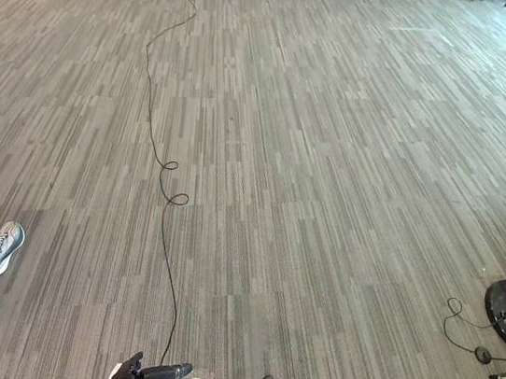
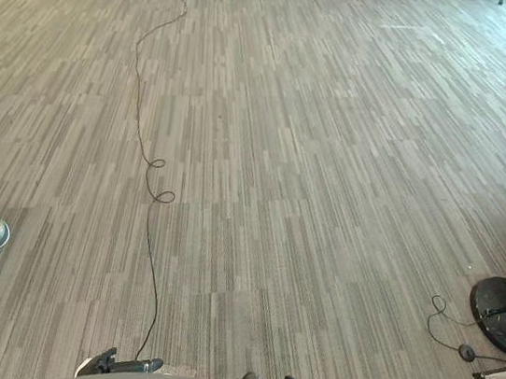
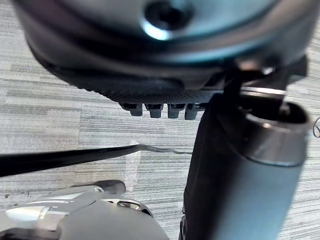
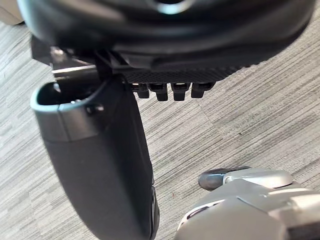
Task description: Pick up cushions and gather them together orderly.
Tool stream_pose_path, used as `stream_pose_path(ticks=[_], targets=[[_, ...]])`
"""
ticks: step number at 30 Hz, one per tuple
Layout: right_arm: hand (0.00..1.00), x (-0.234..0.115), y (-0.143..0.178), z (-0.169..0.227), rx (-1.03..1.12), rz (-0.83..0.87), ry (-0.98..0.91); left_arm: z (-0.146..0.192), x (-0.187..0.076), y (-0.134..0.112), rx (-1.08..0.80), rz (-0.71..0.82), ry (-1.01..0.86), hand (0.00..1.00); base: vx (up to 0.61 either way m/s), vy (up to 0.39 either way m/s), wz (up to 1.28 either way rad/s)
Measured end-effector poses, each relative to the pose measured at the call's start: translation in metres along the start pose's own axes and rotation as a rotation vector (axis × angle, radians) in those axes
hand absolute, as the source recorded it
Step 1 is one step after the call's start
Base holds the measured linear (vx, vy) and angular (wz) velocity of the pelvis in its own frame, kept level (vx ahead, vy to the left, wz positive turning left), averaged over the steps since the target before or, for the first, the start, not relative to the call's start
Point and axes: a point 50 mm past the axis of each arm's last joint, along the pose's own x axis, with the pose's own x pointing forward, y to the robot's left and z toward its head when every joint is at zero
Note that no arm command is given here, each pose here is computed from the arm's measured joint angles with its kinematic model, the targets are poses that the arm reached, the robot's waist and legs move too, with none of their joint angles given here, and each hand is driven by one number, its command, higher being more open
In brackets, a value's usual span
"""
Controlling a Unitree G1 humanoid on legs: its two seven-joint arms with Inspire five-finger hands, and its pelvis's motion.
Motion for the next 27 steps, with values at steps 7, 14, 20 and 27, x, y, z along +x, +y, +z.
stream_pose_path(ticks=[7,14,20,27], targets=[[1.0,0.003,0.012,0.023,0.017,0.027,-0.057,0.009,0.002,-0.003,-0.014,-0.002,-0.021,1.0,0.01,0.002,0.0],[1.0,0.001,0.033,0.033,0.027,0.081,-0.077,0.013,0.003,-0.006,-0.009,-0.013,-0.028,1.0,-0.04,-0.037,0.04],[1.0,0.001,0.034,0.032,0.029,0.08,-0.074,0.014,0.003,-0.006,0.005,-0.017,-0.033,1.0,-0.05,-0.047,0.03],[1.0,0.001,0.035,0.032,0.03,0.083,-0.073,0.015,0.003,-0.005,0.026,-0.016,-0.037,1.0,-0.05,-0.035,0.01]])
